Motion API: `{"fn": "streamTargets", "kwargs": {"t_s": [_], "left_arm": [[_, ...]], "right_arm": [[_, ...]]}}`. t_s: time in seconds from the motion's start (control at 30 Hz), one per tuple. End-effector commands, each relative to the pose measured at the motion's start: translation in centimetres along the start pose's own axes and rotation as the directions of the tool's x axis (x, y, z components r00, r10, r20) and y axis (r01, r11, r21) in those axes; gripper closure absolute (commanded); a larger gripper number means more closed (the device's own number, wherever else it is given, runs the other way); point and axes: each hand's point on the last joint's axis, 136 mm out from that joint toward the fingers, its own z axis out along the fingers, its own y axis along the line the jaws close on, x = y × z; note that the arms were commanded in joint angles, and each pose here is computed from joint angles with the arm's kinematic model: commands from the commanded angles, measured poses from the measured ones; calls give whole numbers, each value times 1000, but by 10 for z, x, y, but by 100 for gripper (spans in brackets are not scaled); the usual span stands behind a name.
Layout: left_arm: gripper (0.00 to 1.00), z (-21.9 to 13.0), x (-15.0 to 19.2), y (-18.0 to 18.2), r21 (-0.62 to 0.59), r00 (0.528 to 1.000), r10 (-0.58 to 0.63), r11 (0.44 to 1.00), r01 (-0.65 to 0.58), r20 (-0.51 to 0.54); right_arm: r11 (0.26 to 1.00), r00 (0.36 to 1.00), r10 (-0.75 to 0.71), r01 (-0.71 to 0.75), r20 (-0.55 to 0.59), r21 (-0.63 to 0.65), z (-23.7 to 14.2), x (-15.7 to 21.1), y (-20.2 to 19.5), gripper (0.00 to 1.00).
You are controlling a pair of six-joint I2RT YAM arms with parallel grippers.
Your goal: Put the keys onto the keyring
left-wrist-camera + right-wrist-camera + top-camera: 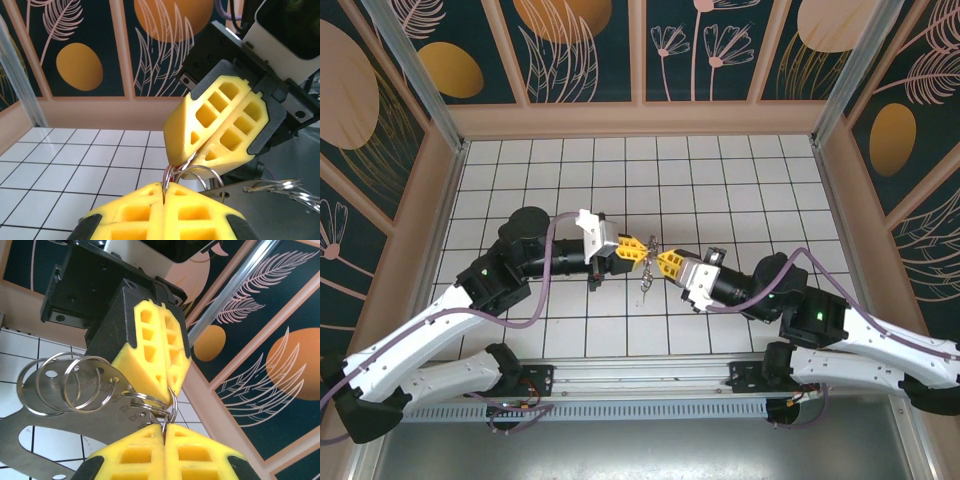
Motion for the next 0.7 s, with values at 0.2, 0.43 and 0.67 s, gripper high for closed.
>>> {"fn": "streamTargets", "kwargs": {"t_s": [0.2,0.43,0.67], "left_arm": [[100,-15,-40,-10,62,992,-32,998,25,120],[100,-21,-58,-20,113,985,-42,993,23,169],[100,-25,-73,-29,166,977,-42,986,6,209]], "right_arm": [[998,988,-46,39,151,51,-16,-51,-11,100],[990,981,-138,134,139,38,-8,-67,6,100],[984,974,-178,175,141,34,-10,-75,14,100]]}}
